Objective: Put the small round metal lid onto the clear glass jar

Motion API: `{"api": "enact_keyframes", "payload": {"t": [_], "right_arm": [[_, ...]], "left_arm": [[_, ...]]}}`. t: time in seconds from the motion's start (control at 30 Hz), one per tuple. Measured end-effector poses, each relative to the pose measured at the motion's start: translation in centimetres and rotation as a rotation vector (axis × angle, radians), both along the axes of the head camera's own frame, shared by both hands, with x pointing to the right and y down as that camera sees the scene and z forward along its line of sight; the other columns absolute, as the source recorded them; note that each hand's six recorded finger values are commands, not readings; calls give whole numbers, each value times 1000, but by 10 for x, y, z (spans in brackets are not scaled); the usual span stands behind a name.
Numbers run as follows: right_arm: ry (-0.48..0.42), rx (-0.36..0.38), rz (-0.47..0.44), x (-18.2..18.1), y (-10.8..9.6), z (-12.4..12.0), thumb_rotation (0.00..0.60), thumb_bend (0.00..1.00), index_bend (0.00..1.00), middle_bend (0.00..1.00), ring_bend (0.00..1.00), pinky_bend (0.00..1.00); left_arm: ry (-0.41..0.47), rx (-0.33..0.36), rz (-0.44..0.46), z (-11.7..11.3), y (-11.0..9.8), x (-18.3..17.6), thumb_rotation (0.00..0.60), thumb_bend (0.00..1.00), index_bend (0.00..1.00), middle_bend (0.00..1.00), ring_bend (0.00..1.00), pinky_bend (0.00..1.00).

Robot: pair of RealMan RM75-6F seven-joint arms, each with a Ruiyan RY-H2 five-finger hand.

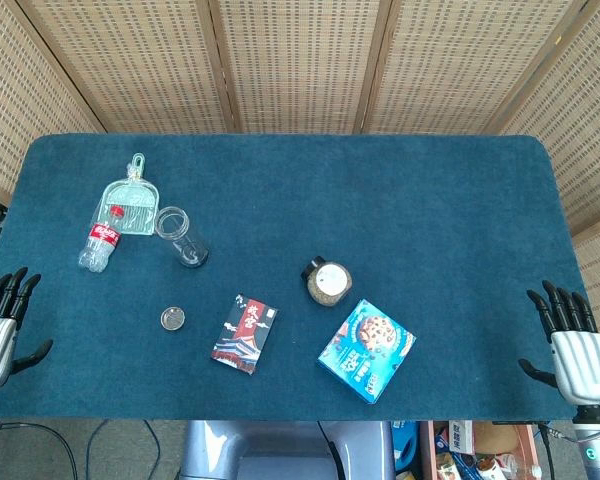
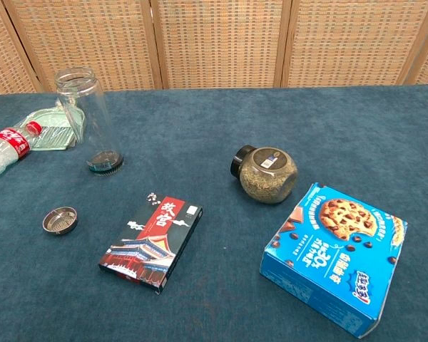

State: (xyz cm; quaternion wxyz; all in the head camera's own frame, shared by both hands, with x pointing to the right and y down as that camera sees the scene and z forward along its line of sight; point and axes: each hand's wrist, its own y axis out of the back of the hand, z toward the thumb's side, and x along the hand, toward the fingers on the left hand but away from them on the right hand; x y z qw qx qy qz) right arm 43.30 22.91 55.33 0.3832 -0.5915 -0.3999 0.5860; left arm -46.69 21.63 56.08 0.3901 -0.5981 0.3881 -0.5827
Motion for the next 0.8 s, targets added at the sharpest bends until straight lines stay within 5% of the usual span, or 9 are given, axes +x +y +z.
{"api": "enact_keyframes", "payload": {"t": [0.8], "right_arm": [[-9, -4, 1, -1, 0, 0, 600, 49, 119, 0, 0, 63]], "left_arm": [[33, -2, 23, 1, 0, 7, 600, 252, 32, 0, 0, 0]]}}
